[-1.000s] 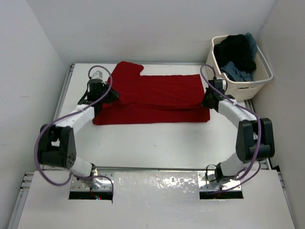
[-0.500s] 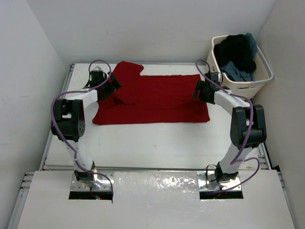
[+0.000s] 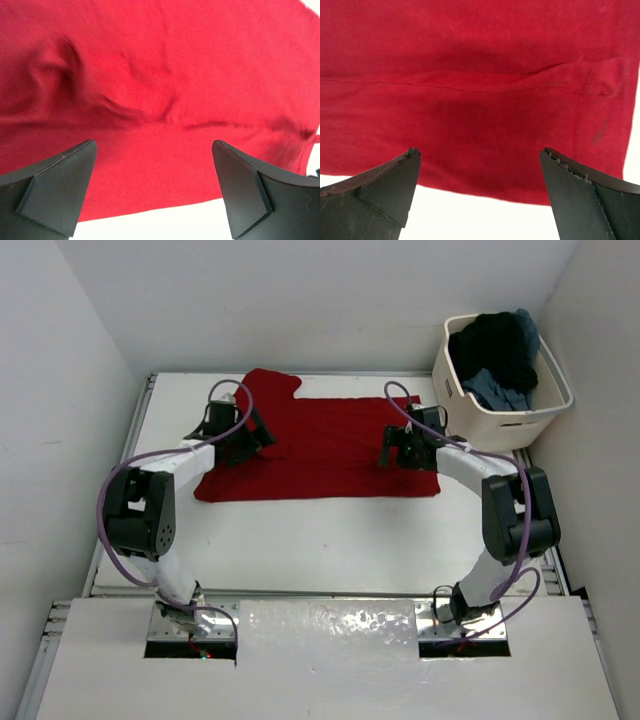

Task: Fold and stack the t-shirts
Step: Fold the flattened tshirt in 1/3 of the way

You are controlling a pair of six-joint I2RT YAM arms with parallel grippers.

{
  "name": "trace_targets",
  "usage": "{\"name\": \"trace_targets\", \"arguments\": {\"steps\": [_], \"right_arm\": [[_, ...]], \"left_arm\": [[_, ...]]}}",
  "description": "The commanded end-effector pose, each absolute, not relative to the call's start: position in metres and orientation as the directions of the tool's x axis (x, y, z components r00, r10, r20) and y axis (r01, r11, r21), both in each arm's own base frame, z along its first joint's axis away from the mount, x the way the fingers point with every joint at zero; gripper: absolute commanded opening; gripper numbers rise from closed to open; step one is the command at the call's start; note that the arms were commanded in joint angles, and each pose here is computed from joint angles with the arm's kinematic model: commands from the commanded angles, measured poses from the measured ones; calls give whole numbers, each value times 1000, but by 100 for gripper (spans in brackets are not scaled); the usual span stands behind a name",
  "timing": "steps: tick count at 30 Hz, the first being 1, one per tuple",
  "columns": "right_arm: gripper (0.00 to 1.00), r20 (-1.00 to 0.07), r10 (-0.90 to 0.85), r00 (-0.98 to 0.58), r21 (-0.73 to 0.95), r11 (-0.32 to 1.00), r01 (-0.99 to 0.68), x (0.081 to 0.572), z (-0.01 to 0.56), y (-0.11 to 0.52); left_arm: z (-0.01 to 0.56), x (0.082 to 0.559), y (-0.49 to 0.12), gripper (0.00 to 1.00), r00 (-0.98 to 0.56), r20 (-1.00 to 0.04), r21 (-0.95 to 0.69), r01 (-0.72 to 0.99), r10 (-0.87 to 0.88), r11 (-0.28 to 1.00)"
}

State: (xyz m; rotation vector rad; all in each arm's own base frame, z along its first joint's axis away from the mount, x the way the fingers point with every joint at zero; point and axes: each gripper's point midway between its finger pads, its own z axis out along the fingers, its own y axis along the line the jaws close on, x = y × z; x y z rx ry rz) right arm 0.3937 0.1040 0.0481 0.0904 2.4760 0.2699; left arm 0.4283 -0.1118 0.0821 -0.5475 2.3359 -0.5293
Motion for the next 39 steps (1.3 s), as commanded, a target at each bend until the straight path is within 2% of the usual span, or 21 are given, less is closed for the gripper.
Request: {"name": "trace_targets", "arguments": {"steps": [1,11,18,23,28,29,33,39], "right_arm": [[99,-607,127,-785,251,967,-37,409,47,114],[99,-570,120,-813,241,970,-26,411,32,114],[99,-565,116,-817,226,974,-18,412,29,112],[99,-544,115,-831,212,977,-4,409,22,109],[99,-545,114,-831,209,978,-3,412,23,109],[99,-545,111,-831,210,978,-7,412,24,109],[99,-559,95,-824,210,977,-29,416,31,111],[99,-588,63,-806,176,983,-52,414,42,105]], "left_arm": [[85,426,-121,100,-690,-516,-499,-239,-507,833],[47,461,-119,100,-705,-501,-436,-295,-501,850],[77,498,-131,100,-650,-553,-514,-226,-521,828],[72,515,-123,100,-629,-577,-479,-255,-521,840],[68,566,-107,100,-567,-610,-512,-252,-554,821],[50,575,-106,100,-582,-614,-491,-246,-533,835],[83,626,-115,100,-519,-693,-510,-137,-500,850],[157,635,-105,100,-406,-787,-475,-83,-465,876]]}}
